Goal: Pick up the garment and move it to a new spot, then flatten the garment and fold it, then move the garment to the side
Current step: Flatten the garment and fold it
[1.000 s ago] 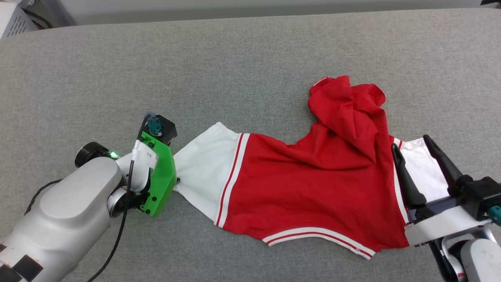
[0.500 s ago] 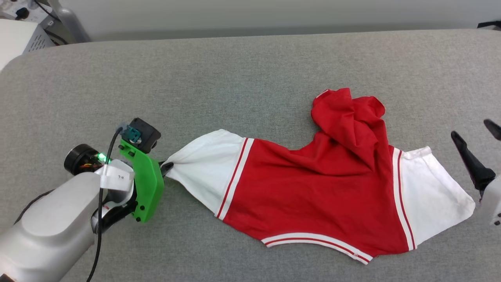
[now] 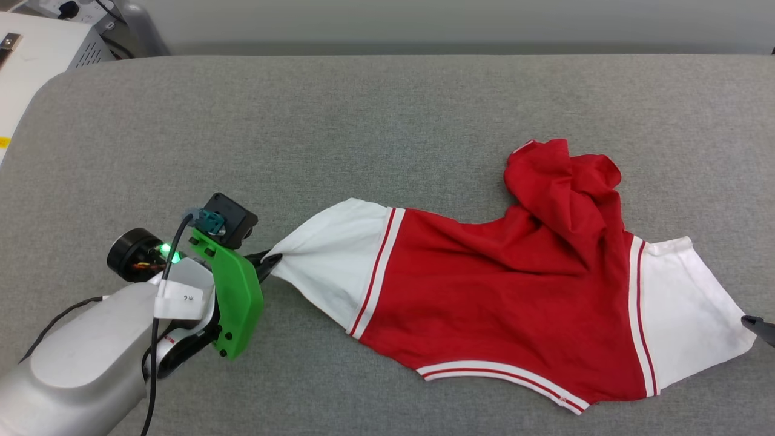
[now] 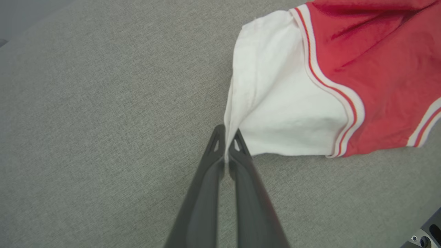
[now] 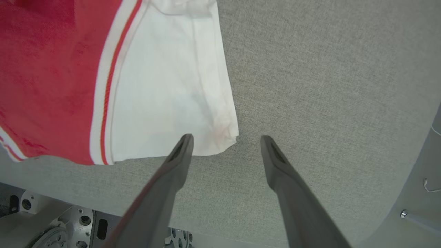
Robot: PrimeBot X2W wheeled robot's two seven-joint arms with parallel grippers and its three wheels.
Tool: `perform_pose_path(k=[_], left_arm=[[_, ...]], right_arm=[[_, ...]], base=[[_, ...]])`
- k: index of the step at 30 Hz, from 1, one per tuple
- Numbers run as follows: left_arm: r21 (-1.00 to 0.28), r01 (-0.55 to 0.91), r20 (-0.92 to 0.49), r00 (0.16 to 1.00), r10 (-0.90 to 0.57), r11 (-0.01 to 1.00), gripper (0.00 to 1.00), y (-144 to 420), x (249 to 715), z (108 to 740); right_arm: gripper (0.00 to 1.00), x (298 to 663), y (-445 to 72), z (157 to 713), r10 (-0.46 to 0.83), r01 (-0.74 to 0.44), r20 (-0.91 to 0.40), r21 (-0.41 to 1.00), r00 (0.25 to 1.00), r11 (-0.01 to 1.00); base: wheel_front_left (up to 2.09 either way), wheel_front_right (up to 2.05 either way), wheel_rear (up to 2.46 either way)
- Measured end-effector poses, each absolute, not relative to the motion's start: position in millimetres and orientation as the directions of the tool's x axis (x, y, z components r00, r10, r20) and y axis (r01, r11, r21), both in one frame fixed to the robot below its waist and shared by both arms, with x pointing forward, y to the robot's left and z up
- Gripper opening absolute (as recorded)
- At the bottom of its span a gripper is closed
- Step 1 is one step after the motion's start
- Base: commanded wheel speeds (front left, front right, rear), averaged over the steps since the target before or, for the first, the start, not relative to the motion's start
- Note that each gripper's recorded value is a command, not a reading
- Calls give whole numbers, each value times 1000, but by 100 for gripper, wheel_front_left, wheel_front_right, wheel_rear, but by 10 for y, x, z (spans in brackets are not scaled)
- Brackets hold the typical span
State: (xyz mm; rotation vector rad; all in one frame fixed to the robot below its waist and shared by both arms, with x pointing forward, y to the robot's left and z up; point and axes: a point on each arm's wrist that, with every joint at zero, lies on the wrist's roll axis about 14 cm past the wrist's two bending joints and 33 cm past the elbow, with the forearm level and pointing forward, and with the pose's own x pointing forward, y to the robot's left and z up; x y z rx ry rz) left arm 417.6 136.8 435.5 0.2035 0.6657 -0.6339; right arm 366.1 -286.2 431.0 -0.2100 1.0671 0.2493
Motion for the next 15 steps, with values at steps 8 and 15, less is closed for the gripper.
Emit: perform_pose_path(k=[8, 15], left_arm=[[-34, 595, -634, 608, -477, 803, 0, 1397, 4201, 4275], [-47, 582, -640, 607, -472, 812, 0, 1437, 4210, 4198]], right_arm=[[100, 3666, -2802, 3863, 95, -273, -928, -7, 360, 962], [100, 3561, -2860, 3501, 49, -279, -959, -32, 278, 960]], base=[[0, 0, 0], [0, 0, 0]])
